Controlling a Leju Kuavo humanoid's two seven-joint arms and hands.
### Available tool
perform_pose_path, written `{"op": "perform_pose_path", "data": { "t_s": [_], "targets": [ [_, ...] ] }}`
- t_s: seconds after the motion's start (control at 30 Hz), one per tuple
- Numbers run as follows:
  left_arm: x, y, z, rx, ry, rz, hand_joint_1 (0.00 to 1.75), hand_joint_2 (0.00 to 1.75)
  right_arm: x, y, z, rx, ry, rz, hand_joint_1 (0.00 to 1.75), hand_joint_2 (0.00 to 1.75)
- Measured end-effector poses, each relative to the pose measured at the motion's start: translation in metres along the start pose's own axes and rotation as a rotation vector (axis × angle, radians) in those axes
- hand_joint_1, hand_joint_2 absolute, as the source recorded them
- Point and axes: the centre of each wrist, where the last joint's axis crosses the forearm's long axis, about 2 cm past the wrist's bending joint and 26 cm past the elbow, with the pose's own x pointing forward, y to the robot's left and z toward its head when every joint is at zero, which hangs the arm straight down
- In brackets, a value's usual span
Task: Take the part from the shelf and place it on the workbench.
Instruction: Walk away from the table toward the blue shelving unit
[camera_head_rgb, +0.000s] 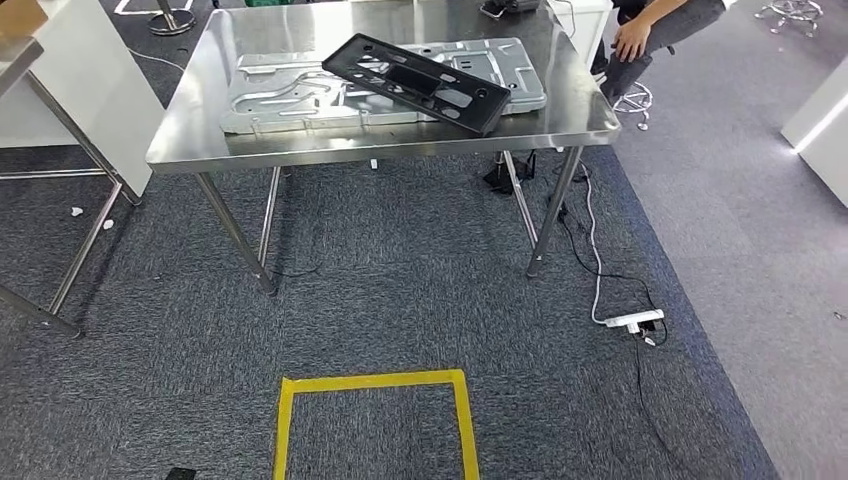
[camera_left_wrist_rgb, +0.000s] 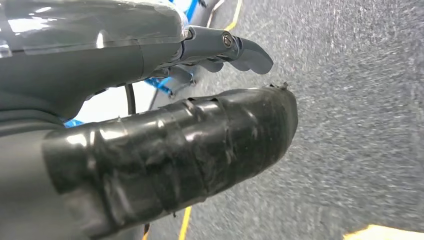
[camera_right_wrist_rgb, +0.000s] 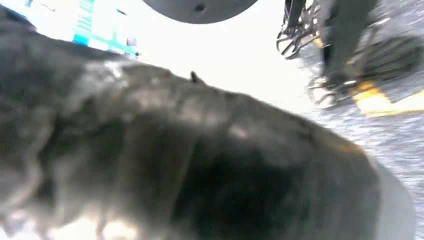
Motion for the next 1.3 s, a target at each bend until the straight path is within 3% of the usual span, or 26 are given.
{"op": "perform_pose_path", "data": {
  "t_s": [0.37, 0.67, 0.8, 0.97, 1.3],
  "targets": [
    [0.002, 0.001, 0.000, 0.073, -0.075, 0.002, 0.00, 0.00, -0.006, -0.003, 0.001, -0.092, 0.083, -0.118, 0.00, 0.00],
    [0.012, -0.009, 0.001, 0.078, -0.131, -0.029, 0.00, 0.00, 0.008, -0.002, -0.002, 0.040, -0.099, -0.039, 0.00, 0.00],
    [0.019, -0.007, 0.001, 0.090, -0.102, -0.018, 0.00, 0.00, 0.011, 0.001, -0.002, 0.075, -0.108, 0.028, 0.00, 0.00],
    [0.014, -0.002, 0.001, 0.118, -0.012, 0.003, 0.00, 0.00, 0.012, 0.007, -0.002, 0.075, -0.060, 0.085, 0.00, 0.00],
    [0.017, 0.000, 0.001, 0.135, -0.045, 0.023, 0.00, 0.00, 0.005, 0.012, 0.000, 0.093, 0.029, 0.130, 0.00, 0.00]
  ]
}}
